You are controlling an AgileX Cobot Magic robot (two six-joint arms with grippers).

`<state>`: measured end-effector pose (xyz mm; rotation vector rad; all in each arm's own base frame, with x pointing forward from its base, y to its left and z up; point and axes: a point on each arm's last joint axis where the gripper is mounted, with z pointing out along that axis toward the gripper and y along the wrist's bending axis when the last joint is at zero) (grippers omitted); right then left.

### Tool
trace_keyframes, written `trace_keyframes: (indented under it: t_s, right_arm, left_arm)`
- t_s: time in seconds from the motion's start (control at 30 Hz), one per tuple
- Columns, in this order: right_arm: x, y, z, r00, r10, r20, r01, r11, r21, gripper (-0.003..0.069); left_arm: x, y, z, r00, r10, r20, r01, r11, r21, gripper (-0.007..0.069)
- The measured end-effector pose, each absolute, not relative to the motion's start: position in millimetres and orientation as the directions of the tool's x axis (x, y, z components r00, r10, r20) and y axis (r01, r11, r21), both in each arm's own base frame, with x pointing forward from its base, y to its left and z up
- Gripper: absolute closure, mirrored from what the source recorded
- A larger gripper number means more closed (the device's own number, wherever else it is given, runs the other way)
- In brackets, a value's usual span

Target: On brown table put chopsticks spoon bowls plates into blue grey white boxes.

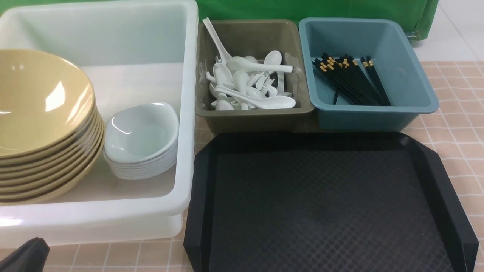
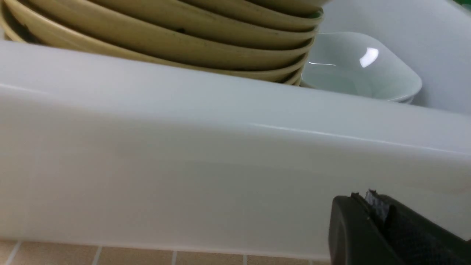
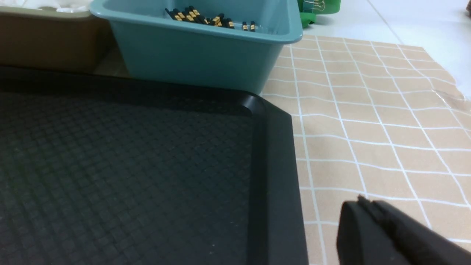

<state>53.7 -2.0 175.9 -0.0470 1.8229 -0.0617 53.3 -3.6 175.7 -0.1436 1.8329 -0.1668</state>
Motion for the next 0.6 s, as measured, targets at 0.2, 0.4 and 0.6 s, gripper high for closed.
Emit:
trace_keyframes:
  t_s: [0.2, 0.4, 0.6]
  right_arm:
    - [53.7, -2.0, 175.9, -0.250, -0.065, -0.966, 0.001, 0.998, -0.067, 0.0607]
    - [53.7, -2.0, 175.9, -0.250, -0.065, -0.966, 0.001, 0.998, -0.067, 0.0604]
    - [53.7, -2.0, 175.9, -0.250, -0.065, -0.966, 0.001, 0.998, -0.067, 0.0596]
  left_arm:
    - [53.3, -3.0, 175.6, -0.264, -0.165, -0.950, -0.012, 0.986, -0.168, 0.0624]
    - [53.3, -2.9, 175.6, -0.264, -0.164, -0.950, -0.012, 0.986, -0.167, 0.0624]
    - [53.3, -2.9, 175.6, -0.265, -0.163, -0.950, -0.013, 0.986, -0.166, 0.0624]
